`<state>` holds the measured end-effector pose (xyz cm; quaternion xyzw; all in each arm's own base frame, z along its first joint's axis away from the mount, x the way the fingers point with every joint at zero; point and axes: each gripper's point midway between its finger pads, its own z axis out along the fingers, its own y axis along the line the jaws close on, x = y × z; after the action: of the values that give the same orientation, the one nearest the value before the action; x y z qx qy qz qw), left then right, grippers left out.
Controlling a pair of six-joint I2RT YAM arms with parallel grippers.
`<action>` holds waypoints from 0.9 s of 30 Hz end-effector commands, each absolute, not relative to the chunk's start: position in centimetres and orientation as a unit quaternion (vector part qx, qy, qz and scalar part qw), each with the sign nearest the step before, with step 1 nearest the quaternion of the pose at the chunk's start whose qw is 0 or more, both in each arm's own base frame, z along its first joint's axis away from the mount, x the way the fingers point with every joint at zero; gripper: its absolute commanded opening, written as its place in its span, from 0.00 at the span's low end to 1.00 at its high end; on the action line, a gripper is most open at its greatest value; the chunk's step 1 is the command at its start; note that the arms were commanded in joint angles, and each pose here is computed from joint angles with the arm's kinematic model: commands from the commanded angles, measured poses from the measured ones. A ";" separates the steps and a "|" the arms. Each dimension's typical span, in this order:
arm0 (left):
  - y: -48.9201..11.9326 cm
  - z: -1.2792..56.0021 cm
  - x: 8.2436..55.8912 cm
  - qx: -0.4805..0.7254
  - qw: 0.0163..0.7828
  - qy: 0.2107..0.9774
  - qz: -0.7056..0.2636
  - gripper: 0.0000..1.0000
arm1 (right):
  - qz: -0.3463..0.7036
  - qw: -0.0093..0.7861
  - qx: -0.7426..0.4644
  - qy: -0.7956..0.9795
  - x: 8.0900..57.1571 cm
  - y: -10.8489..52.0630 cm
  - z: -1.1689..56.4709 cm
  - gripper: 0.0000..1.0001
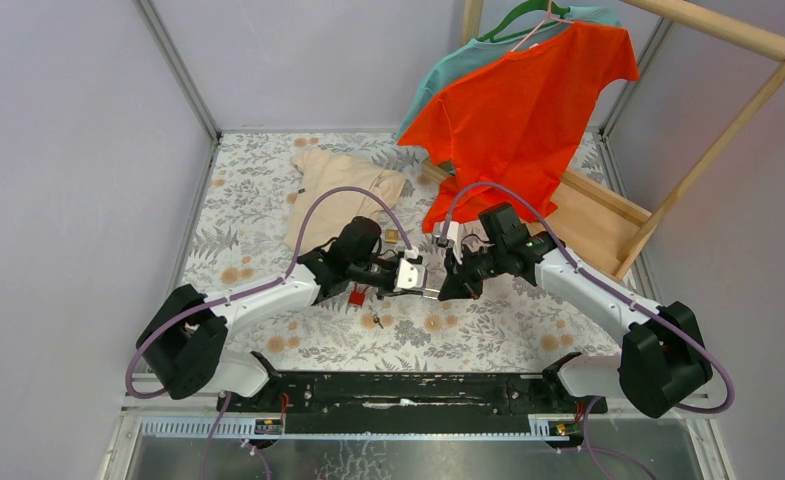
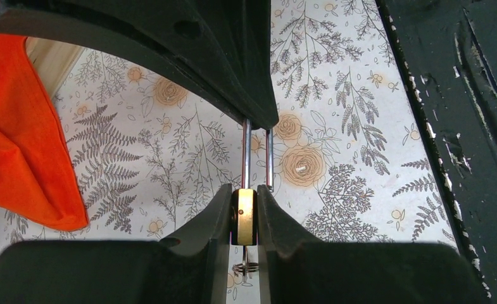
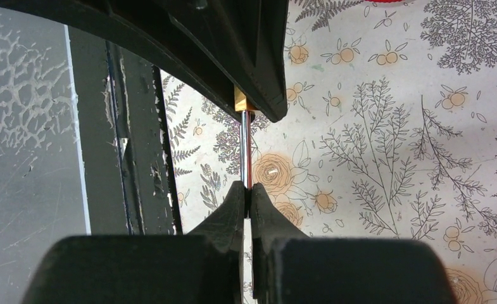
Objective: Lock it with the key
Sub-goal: Pick up the lock from the center of the board, then lock the lock.
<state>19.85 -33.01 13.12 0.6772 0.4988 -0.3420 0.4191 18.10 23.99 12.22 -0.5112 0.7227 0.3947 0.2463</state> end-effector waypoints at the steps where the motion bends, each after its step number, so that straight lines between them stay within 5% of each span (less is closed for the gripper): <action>1: -32.7 13.2 19.2 0.689 0.413 0.485 -0.345 0.26 | 0.405 0.272 -0.540 0.686 17.9 24.4 14.3 0.00; 10: -31.4 12.8 19.4 0.704 0.400 0.485 -0.329 0.60 | 0.407 0.255 -0.552 0.681 17.3 24.1 14.0 0.00; 27: -32.8 13.8 19.1 0.666 0.391 0.500 -0.392 0.46 | 0.404 0.285 -0.552 0.672 17.8 24.4 15.2 0.00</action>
<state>18.41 -31.52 11.60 0.6735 0.5219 -0.3738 0.3666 17.18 23.40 12.37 -0.5400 0.7054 0.3920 0.2391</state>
